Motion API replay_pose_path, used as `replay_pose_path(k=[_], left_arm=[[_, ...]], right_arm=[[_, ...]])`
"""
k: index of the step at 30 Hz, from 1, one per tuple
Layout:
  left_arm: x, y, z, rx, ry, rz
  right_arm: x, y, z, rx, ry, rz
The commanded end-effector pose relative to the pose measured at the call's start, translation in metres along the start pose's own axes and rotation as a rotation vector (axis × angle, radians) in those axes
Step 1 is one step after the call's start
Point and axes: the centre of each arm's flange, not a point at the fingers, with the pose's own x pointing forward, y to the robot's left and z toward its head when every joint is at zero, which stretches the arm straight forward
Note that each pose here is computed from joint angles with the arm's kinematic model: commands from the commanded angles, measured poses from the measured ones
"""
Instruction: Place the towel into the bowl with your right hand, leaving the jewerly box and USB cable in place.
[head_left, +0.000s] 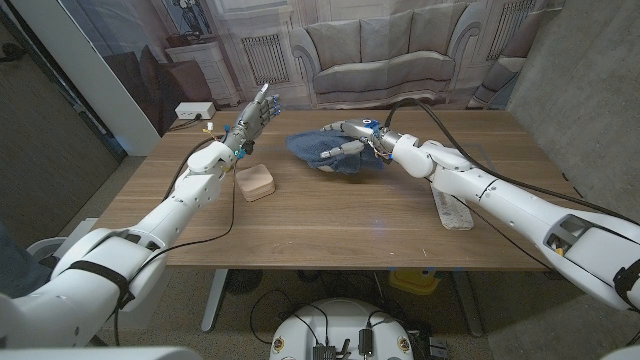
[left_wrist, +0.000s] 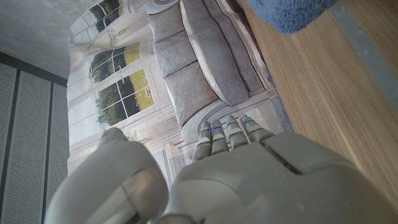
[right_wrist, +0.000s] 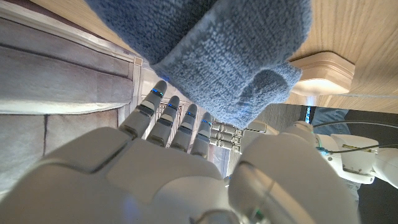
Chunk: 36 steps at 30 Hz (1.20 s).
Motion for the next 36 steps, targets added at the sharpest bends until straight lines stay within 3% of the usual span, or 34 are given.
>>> replay_pose_path(k=[1, 36], left_arm=[[0.0, 0.003, 0.001, 0.001, 0.003, 0.002], [-0.002, 0.006, 0.001, 0.0, -0.001, 0.003]], right_arm=[[0.0, -0.007, 0.003, -0.012, -0.008, -0.008], [0.0, -0.042, 0.003, -0.044, -0.03, -0.097]])
